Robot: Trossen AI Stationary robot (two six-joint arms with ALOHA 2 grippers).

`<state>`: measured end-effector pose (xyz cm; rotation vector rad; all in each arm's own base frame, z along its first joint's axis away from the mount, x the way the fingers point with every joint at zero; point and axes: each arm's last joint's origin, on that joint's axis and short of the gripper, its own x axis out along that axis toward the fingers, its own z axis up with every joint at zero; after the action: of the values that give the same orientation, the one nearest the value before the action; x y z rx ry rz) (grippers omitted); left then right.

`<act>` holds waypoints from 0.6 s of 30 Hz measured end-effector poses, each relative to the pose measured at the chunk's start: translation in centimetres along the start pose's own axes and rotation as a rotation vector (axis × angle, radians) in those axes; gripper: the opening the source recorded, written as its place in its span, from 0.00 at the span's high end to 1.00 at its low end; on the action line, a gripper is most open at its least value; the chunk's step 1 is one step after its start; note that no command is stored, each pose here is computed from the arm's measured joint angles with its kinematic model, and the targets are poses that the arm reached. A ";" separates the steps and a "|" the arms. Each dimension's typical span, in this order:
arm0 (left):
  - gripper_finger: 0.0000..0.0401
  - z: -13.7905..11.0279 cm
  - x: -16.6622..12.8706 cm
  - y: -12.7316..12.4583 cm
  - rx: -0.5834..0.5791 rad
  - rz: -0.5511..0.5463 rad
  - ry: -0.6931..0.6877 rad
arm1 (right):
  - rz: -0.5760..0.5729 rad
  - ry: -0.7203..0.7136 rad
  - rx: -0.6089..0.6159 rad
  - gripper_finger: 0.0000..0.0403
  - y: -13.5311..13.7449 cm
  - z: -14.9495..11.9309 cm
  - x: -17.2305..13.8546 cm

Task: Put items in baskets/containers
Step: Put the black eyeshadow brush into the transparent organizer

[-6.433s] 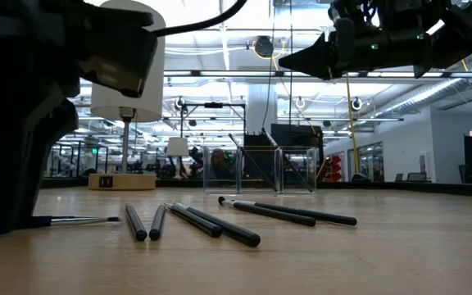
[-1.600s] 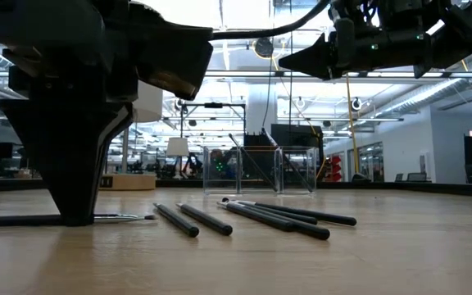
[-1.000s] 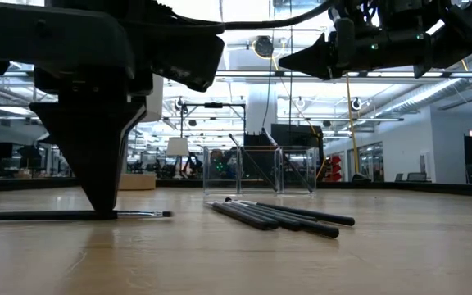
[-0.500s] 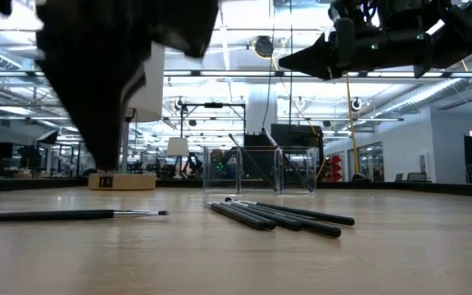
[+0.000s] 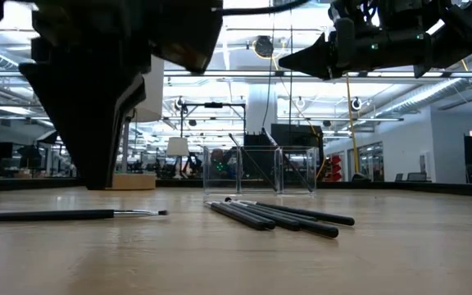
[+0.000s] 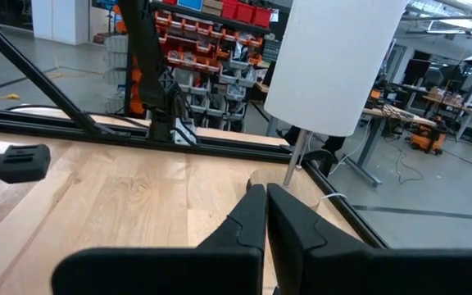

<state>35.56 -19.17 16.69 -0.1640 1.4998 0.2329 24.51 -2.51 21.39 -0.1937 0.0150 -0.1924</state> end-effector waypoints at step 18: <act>0.71 0.2 2.0 1.3 0.013 0.046 0.040 | 0.001 0.003 0.000 1.00 0.0 0.0 0.0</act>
<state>35.56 -17.71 14.79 -0.1250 1.5458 0.2583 24.51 -2.51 21.36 -0.1938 0.0179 -0.1921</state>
